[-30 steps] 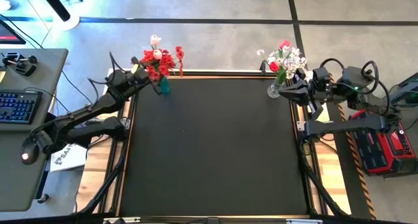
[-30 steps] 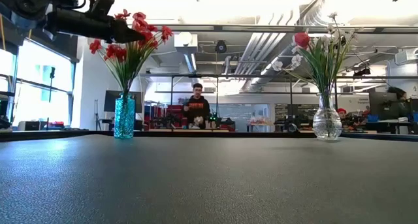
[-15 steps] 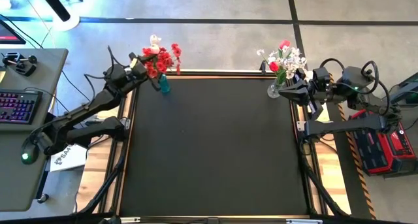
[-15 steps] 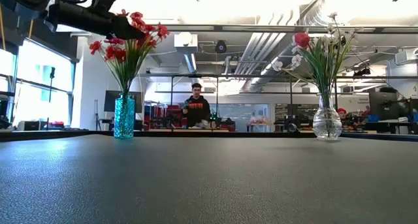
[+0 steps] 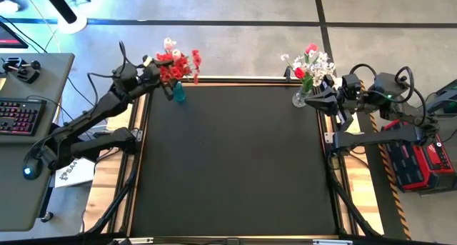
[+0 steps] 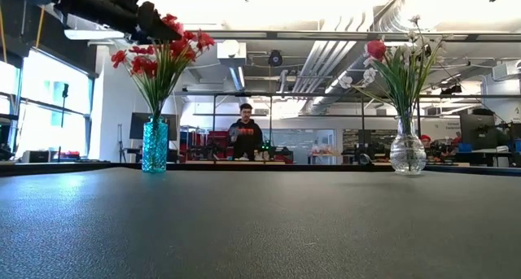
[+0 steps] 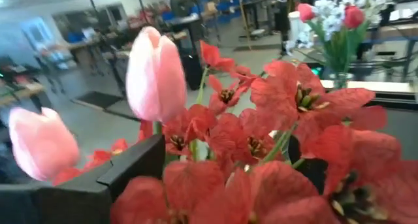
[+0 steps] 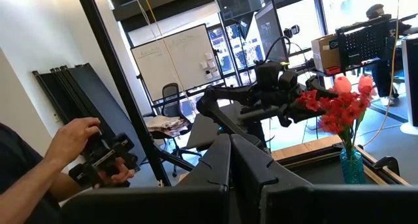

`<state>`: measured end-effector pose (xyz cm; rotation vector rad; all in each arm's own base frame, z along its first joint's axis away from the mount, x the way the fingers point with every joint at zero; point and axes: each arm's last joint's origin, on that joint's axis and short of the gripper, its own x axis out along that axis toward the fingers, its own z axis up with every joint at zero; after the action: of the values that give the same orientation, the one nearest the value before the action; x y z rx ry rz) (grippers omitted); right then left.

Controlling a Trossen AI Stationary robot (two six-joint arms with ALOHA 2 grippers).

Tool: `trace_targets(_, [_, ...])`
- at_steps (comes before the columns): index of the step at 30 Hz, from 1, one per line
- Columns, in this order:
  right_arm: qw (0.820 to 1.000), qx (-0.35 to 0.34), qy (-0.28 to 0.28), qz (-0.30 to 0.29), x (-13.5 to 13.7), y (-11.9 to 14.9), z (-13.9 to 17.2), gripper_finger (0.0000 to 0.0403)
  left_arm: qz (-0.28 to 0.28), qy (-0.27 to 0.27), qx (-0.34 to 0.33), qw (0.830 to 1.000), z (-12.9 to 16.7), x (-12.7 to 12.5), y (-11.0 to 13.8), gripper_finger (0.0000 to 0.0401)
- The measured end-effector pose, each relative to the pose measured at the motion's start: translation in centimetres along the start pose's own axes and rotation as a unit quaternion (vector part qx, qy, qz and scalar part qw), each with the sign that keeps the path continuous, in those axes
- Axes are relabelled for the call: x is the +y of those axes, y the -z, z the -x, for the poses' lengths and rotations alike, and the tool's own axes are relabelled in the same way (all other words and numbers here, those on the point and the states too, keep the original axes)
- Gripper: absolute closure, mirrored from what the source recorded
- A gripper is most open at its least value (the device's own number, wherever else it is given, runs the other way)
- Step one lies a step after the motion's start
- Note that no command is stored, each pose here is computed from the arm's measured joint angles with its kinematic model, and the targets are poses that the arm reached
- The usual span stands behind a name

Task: Sort flowers into vase by color
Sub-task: Put the red flowers into the blue vase

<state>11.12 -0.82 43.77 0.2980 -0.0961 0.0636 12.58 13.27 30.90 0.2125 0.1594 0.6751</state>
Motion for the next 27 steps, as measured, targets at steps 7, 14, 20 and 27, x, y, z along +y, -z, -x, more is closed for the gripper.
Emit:
trace_targets(7, [1.000, 0.000, 0.000, 0.000, 0.0, 0.0, 0.0, 0.0402, 0.004, -0.008, 0.040, 0.999, 0.4, 0.8, -0.6, 0.0088])
trace_targets(14, [1.000, 0.000, 0.000, 0.000, 0.0, 0.0, 0.0, 0.0402, 0.025, -0.017, 0.094, 0.995, 1.5, 1.8, -2.5, 0.0088])
trace_targets(20, [1.000, 0.000, 0.000, 0.000, 0.0, 0.0, 0.0, 0.0402, 0.062, -0.019, 0.140, 0.988, 2.2, 2.6, -4.2, 0.0088])
trace_targets(27, [1.000, 0.000, 0.000, 0.000, 0.0, 0.0, 0.0, 0.0402, 0.070, -0.012, 0.158, 0.985, 2.7, 3.1, -6.5, 0.0088])
